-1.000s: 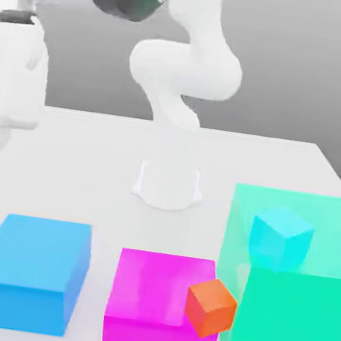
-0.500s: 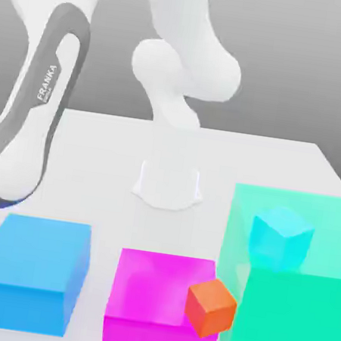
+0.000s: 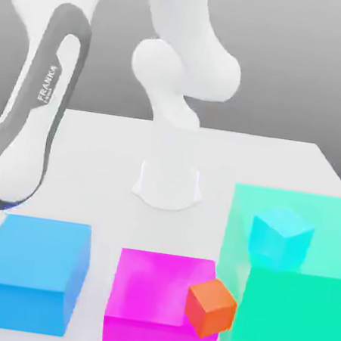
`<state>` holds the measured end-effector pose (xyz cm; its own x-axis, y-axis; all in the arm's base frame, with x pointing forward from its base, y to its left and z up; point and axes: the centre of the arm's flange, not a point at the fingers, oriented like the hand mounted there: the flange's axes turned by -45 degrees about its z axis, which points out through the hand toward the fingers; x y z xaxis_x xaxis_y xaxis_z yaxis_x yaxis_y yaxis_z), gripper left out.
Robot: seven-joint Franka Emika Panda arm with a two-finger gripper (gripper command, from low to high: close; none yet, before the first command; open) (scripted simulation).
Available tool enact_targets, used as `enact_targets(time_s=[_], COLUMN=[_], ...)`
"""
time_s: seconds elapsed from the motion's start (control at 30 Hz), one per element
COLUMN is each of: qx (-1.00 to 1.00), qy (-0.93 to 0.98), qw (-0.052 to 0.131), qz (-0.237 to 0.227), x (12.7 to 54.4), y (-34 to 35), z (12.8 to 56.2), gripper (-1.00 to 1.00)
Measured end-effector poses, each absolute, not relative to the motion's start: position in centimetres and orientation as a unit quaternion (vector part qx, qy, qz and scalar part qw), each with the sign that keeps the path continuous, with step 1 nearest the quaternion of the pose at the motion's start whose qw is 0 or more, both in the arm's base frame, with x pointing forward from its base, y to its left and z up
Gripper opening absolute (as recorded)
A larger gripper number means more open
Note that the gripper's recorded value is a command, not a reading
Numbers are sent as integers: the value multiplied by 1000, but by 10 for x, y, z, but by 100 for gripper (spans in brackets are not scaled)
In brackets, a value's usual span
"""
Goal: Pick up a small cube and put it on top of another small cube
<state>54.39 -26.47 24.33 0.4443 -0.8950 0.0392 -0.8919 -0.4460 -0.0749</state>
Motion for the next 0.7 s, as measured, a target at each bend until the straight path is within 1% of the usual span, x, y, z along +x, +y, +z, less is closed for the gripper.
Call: enact_targets(time_s=[0.1,0.17,0.27,0.33,0.43,0.57,0.63,0.7], qx=[-842,-835,-825,-820,-818,-807,-791,-782], qy=[537,547,561,569,574,590,611,624], qw=[43,53,59,59,50,25,8,1], qz=[-33,-28,-18,-12,-6,-6,-3,-2], x=[555,557,552,545,528,494,478,475], y=[-204,-163,-103,-63,4,75,86,82], z=[270,286,306,318,332,341,333,311], gripper=[-100,-100,-100,-100,-100,-100,-100,-100])
